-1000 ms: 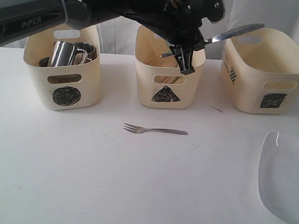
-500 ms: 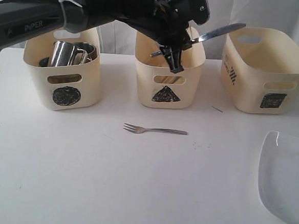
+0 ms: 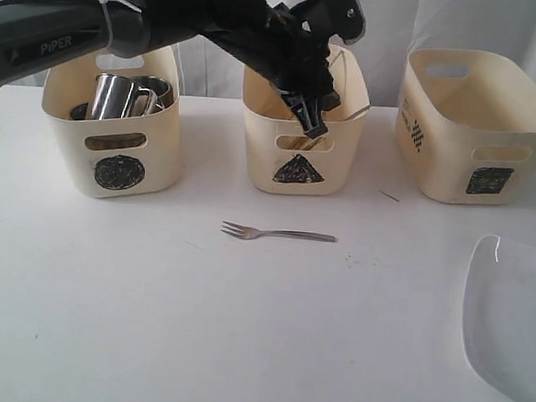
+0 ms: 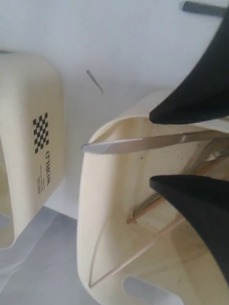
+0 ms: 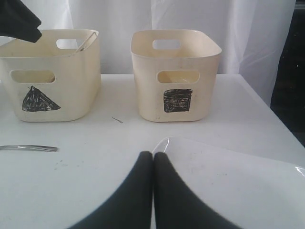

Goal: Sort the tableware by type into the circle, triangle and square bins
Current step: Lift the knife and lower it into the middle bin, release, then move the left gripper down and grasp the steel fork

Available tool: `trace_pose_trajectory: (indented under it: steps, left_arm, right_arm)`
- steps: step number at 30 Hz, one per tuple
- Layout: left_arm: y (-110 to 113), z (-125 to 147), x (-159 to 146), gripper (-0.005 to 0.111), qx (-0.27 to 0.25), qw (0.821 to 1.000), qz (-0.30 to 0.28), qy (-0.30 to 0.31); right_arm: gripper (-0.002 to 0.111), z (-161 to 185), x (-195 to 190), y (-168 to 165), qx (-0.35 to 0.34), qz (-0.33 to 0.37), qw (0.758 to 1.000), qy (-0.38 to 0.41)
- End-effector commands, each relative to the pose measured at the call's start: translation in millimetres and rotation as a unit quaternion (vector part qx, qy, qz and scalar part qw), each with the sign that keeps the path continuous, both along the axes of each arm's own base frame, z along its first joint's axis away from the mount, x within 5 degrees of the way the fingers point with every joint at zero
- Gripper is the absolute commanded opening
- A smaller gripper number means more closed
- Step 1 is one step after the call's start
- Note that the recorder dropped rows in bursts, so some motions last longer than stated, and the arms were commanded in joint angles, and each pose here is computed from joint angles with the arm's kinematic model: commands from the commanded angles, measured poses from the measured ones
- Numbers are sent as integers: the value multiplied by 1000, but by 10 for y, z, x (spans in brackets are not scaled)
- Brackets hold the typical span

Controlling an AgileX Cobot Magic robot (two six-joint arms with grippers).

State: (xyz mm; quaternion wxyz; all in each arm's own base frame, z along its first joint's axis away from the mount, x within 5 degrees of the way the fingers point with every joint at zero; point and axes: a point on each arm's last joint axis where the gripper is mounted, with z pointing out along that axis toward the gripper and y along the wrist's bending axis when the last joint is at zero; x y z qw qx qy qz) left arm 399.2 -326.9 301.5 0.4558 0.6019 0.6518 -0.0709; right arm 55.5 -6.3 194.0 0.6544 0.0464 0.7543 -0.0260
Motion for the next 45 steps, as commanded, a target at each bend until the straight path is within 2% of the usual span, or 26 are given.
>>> trace_pose_trajectory:
  steps: [1,4,7,10,16,19,32,38,45]
  left_arm:
    - [59,113,-224,40,18,996,-32,81]
    - [137,185,-441,37,54,984,-75,152]
    - [182,112,-537,37,95,970,-100,202]
    - [188,-17,-549,37,119,960,-110,227]
    - [132,-335,-458,52,132,959,-119,220]
    - [108,-500,-407,56,138,958,-112,223]
    - [39,-1012,-241,56,168,955,-104,220]
    - [45,-1121,-204,56,184,954,-100,215]
    - [36,-1123,-166,56,179,959,-93,196]
  right_arm:
    - [0,-9,-2,1,-4,1,1000,-4]
    - [0,-9,-2,1,-4,1,1000,-4]
    - [0,-9,-2,1,-4,1,1000,-4]
    - [0,-7,-2,1,-4,1,1000,-5]
    - [0,-7,-2,1,-4,1,1000,-5]
    - [0,-7,-2,1,-4,1,1000,-5]
    - [0,-9,-2,1,-4,1,1000,-4]
    - [0,-7,-2,1,-4,1,1000,-5]
    - [0,-7,-2,1,-4,1,1000,-5]
